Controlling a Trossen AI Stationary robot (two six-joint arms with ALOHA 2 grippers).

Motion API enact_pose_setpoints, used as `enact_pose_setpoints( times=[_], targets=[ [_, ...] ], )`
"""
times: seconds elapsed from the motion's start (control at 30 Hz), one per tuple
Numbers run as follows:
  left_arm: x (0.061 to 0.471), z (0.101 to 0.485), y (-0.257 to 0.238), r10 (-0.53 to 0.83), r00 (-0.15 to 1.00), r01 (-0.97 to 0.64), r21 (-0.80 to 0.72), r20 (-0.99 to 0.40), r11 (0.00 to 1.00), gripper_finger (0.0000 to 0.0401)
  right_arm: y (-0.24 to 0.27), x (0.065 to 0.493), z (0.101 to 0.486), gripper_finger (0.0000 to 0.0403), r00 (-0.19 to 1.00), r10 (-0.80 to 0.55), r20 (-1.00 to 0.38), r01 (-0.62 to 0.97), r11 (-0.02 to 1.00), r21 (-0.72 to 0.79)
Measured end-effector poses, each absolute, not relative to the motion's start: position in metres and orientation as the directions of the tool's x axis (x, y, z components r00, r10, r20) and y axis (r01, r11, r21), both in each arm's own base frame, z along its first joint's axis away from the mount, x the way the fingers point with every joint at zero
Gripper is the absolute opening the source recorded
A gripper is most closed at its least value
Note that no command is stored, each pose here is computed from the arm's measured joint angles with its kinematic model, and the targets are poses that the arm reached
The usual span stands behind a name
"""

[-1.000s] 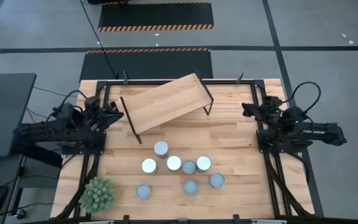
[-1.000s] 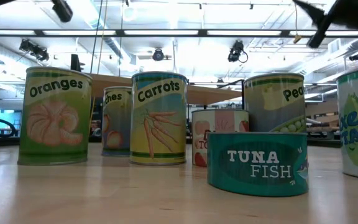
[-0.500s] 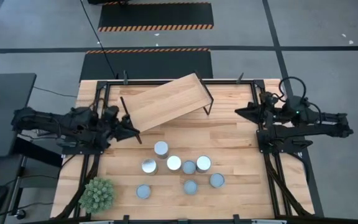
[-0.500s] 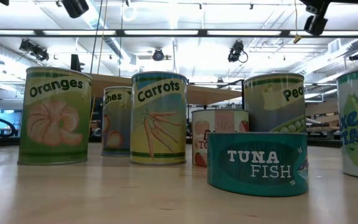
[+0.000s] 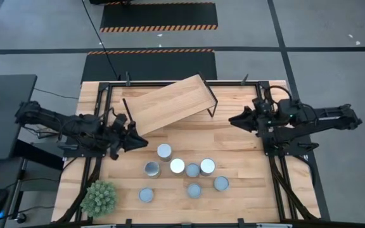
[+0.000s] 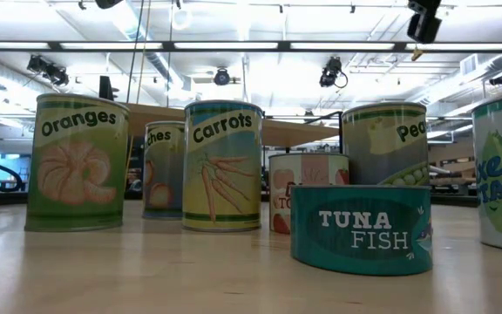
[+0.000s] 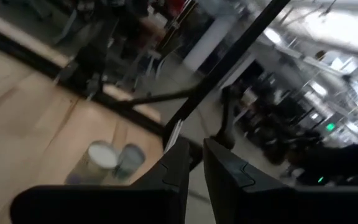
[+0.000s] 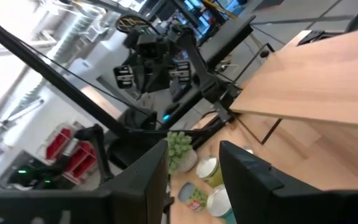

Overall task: Pick and place cans onto a shelf
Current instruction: Put the canned oranges on the shelf

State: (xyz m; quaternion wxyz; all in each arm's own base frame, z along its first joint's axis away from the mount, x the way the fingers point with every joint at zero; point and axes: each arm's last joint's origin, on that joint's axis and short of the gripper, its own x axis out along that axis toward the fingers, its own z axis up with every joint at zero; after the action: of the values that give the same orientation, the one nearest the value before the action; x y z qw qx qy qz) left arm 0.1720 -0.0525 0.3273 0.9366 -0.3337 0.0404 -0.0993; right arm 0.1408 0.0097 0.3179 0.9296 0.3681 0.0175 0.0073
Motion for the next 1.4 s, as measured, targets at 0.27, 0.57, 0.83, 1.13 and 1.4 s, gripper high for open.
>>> enact_pose_setpoints(
  times=[0.27,0.57,0.83,1.13,1.4],
  targets=[
    [0.185,0.344,-0.068,-0.255,0.931,0.081,-0.535,-0.260,0.841,0.0054,0.015,0.163,0.333,0.0151,0.995,0.049,-0.082,0.016,0.762,0.647],
    [0.197,0.363,-0.087,-0.279,0.850,0.064,-0.439,-0.447,0.896,0.0054,0.033,0.188,0.359,0.0151,0.982,0.133,-0.137,-0.032,0.822,0.568],
    [0.206,0.359,-0.101,-0.317,0.821,0.078,-0.455,-0.475,0.887,0.0065,0.048,0.206,0.357,0.0151,0.945,0.312,-0.103,-0.207,0.809,0.549],
    [0.216,0.355,-0.115,-0.353,0.819,0.106,-0.487,-0.451,0.867,0.0149,0.060,0.218,0.345,0.0151,0.944,0.288,-0.163,-0.148,0.807,0.572],
    [0.213,0.351,-0.122,-0.345,0.808,0.107,-0.457,-0.478,0.883,0.0144,0.073,0.217,0.371,0.0151,0.957,0.217,-0.191,-0.103,0.873,0.477]
  ],
)
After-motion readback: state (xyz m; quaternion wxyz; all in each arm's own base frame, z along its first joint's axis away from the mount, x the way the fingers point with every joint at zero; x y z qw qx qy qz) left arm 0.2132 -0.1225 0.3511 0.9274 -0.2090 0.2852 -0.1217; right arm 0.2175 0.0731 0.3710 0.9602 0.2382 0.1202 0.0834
